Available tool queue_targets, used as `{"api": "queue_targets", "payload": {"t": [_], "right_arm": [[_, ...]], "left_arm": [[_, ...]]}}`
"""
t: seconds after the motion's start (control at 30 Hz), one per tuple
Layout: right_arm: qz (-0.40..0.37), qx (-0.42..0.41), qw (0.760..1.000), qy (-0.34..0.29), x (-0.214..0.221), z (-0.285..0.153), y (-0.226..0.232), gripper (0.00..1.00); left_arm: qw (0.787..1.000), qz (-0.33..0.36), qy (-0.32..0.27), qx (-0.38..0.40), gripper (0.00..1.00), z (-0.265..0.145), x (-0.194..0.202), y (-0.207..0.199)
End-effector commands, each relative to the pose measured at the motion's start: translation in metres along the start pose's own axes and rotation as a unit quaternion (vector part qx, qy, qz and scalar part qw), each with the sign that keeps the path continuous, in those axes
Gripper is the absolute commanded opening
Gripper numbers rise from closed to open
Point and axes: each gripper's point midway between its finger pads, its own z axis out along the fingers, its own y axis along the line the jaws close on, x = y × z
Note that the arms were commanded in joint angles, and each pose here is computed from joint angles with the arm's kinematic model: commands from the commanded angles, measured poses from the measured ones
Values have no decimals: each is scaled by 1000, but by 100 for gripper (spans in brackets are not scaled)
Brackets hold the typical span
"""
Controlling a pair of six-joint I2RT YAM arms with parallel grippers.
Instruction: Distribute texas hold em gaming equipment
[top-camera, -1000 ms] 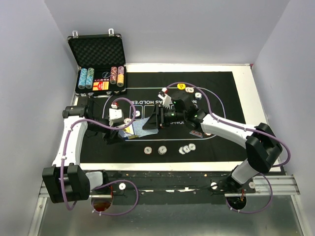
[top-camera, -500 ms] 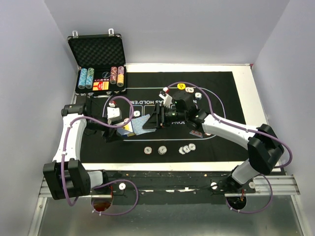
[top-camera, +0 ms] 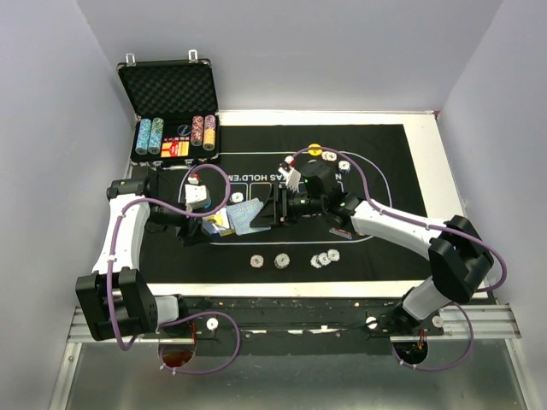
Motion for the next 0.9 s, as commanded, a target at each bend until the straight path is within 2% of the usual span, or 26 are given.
{"api": "queue_targets", "payload": {"t": [0.0,0.5,0.87], "right_arm": [[2,-2,1000,-6,-4,-7,5,59],[3,-27,1000,-5,-11,-8,22,58],[8,-21,1000,9,-1,-5,10,60]], "left_arm": [[993,-100,-28,61,12,-2,-12,-52],[990,-122,-26,63,13,2,-3,-50],[990,-124,-33,66,12,0,-9,-49]]}}
